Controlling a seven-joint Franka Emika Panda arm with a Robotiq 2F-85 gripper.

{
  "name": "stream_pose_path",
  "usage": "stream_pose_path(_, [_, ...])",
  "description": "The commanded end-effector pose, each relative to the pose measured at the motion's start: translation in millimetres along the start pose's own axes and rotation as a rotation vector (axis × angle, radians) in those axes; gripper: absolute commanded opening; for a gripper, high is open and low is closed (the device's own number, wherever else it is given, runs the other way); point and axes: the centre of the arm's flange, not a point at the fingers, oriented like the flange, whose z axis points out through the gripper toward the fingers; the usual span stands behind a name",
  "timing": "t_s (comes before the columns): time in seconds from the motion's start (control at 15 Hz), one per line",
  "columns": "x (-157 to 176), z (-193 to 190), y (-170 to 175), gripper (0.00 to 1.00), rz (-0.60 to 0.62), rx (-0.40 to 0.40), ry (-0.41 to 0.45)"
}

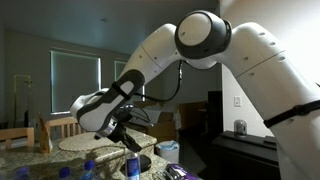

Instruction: Move the cable and the empty bottle to the front.

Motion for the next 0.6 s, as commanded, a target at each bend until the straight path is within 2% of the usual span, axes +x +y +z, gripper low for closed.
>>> stream_pose_path(0.0, [2.0, 2.9, 2.2, 0.06, 0.018, 0.008, -0.019])
stream_pose_path(0.13, [2.3, 2.1, 2.5, 0.07, 0.035, 0.019, -0.021])
stream_pose_path(0.2, [-0.1, 0.8, 3.9, 0.34, 0.048, 0.023, -0.022])
stream_pose_path(0.33, [-13.0, -3.8, 11.6, 0.41, 0.066, 0.037, -0.021])
stream_pose_path(0.53, [-17.6, -7.4, 16.2, 0.59, 0.089, 0.049, -0.024])
